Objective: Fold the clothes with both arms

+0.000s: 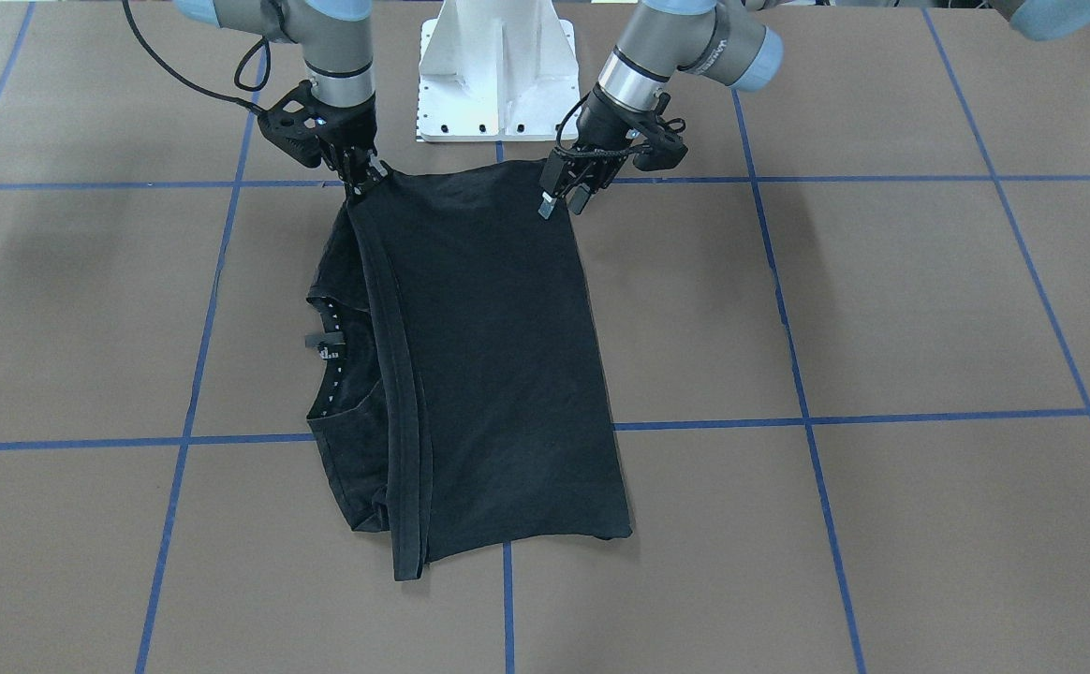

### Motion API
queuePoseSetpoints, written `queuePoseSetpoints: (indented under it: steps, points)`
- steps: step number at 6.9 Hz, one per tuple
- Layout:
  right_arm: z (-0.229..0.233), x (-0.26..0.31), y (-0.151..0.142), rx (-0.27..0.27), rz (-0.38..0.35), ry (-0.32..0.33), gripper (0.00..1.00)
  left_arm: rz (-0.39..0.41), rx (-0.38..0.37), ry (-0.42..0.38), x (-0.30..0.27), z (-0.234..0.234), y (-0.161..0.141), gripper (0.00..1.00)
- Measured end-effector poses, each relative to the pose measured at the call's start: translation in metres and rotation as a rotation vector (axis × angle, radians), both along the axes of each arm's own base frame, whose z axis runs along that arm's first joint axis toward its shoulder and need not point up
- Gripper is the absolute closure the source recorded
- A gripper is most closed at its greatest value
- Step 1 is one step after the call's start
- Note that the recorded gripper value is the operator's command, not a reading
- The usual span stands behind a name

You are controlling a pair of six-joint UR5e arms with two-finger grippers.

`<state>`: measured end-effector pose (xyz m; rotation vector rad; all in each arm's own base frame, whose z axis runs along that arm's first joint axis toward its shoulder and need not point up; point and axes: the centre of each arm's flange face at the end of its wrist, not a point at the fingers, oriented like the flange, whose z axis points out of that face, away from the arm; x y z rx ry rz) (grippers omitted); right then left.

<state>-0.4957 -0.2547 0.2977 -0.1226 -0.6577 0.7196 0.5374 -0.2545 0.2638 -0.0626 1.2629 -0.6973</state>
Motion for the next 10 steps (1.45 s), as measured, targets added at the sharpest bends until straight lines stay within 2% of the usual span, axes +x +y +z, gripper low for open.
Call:
queuePoseSetpoints:
  steps: [3,5,6,7,8,9,10]
  points:
    - [0.000,-0.006,0.012,-0.001,-0.021,-0.001,1.00,0.066,-0.069,-0.063,0.006,0.003,0.028,0.35]
    - [0.000,-0.006,0.013,-0.002,-0.022,-0.001,1.00,0.102,-0.109,-0.065,0.016,0.006,0.056,0.37]
    - [0.000,-0.006,0.013,-0.002,-0.022,0.000,1.00,0.117,-0.116,-0.067,0.020,0.007,0.067,0.42]
    - [0.000,-0.007,0.013,-0.001,-0.022,0.001,1.00,0.129,-0.121,-0.070,0.024,0.009,0.075,0.54]
    - [0.001,-0.007,0.013,-0.001,-0.022,0.002,1.00,0.133,-0.126,-0.070,0.026,0.009,0.079,0.96]
    - [0.001,-0.007,0.013,0.000,-0.021,0.003,1.00,0.133,-0.133,-0.066,0.027,0.008,0.080,1.00]
    - [0.002,-0.007,0.013,0.000,-0.021,0.004,1.00,0.131,-0.140,-0.064,0.027,0.007,0.081,1.00]
